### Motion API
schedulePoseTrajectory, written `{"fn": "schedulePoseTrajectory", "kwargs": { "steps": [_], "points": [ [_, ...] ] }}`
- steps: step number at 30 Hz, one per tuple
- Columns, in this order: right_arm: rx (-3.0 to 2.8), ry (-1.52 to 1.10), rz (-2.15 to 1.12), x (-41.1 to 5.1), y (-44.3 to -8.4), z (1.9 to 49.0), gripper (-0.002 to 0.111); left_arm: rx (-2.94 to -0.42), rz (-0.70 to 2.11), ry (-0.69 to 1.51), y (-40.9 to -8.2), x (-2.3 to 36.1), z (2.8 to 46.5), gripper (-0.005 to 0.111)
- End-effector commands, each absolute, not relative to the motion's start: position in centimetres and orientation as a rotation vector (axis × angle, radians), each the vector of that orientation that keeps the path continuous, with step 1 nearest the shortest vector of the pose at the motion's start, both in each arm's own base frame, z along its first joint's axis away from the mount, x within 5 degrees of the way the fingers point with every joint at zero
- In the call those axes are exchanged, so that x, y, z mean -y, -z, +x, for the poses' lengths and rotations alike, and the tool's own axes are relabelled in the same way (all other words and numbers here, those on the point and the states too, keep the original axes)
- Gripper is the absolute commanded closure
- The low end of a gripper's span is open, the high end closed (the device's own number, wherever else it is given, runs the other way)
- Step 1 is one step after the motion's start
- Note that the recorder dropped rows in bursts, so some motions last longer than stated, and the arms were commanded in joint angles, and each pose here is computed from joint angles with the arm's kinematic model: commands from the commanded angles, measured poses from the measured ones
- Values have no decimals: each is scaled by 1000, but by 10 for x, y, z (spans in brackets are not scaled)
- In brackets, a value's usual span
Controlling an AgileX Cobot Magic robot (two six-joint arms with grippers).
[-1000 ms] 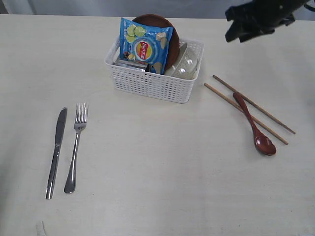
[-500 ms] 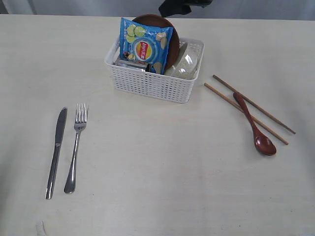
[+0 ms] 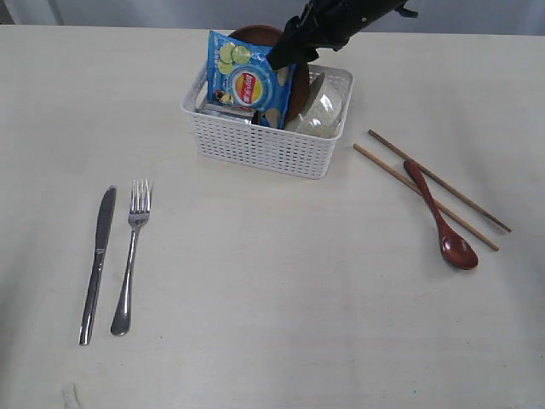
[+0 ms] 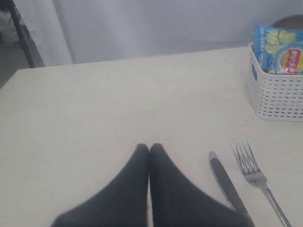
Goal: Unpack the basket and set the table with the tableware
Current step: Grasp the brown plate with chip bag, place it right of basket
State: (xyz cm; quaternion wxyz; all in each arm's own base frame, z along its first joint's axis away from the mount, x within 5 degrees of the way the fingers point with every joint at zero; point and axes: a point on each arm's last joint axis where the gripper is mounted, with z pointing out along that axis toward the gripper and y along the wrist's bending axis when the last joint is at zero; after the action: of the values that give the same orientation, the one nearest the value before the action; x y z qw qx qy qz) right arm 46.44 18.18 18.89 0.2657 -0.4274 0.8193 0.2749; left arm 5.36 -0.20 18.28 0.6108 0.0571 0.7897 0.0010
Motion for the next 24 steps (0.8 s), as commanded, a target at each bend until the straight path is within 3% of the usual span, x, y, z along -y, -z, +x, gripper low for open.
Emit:
{"fn": "schedulePoseTrajectory", "kwargs": {
  "steps": [1, 3, 6, 7, 9, 12, 18, 21, 24],
  "points": [
    [-2204, -785, -1182, -182, -192, 462, 49, -1822, 137, -1, -182, 2, 54, 107],
    [-2206, -792, -1188, -183, -191, 461, 56, -1822, 137, -1, -182, 2, 54, 107],
    [-2212, -808, -1198, -183, -191, 460, 76, -1822, 137, -1, -182, 2, 54, 107],
    [-2216, -817, -1203, -183, -191, 459, 91, -1822, 137, -1, -182, 2, 54, 107],
    [-2219, -824, -1205, -183, -191, 458, 108, -1822, 137, -1, -182, 2, 54, 107],
    [-2201, -826, -1197, -183, -198, 458, 109, -1822, 137, -1, -182, 2, 54, 107],
    [-2125, -781, -991, -155, -273, 470, 109, -1822, 137, -1, -182, 2, 54, 107],
    [-2169, -773, -755, -104, -294, 482, 109, -1822, 137, -1, -182, 2, 54, 107],
    [-2259, -795, -537, -52, -286, 490, 109, -1822, 137, -1, -182, 2, 54, 107]
  ]
}}
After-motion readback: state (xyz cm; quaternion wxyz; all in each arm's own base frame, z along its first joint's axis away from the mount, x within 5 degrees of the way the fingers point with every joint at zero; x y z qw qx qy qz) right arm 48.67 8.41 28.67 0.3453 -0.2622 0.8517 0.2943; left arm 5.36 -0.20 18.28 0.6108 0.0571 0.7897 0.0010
